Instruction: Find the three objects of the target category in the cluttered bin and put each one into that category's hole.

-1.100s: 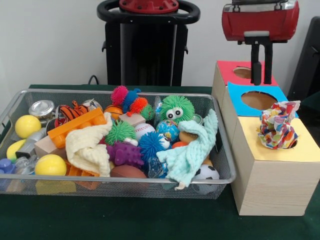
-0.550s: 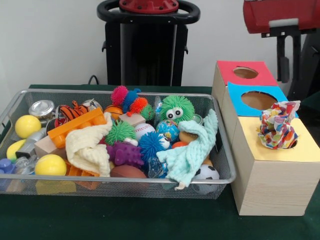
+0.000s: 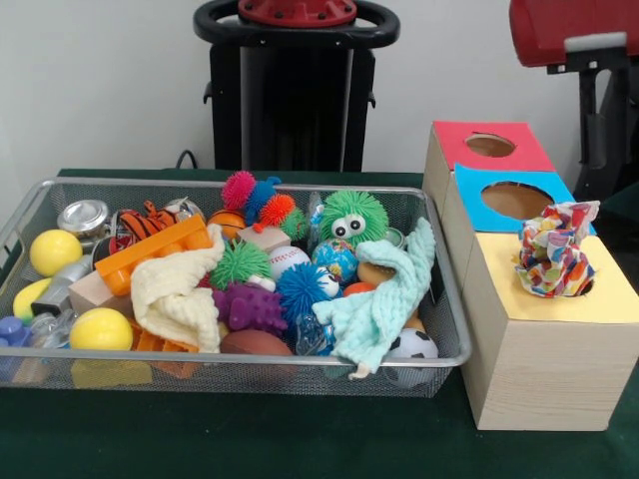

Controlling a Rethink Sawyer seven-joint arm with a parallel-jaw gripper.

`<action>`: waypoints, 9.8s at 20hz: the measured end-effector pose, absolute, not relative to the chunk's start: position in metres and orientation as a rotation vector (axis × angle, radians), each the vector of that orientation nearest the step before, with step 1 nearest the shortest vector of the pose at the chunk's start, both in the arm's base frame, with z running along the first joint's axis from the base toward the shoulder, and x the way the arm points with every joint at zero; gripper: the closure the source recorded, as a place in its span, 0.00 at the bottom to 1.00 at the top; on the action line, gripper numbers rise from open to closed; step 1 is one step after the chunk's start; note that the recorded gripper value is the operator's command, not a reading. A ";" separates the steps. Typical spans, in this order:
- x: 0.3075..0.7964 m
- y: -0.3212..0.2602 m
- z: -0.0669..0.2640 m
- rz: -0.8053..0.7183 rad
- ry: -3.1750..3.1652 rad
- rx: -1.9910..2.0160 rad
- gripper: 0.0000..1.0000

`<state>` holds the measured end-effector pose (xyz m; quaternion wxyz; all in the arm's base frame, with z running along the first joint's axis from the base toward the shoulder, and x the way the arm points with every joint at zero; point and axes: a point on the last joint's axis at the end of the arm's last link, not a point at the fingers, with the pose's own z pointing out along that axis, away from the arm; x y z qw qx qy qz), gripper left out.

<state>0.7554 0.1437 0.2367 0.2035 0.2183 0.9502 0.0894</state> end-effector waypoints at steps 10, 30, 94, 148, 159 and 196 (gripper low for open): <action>0.748 0.148 0.211 0.135 2.693 0.517 1.00; 0.743 0.147 0.195 0.052 2.714 0.489 1.00; 0.729 0.138 0.125 0.087 2.827 0.787 1.00; 0.664 0.166 0.105 0.280 3.048 0.901 1.00; 0.655 0.224 0.129 0.291 3.056 0.755 1.00; 0.650 0.223 0.112 0.046 3.063 0.650 1.00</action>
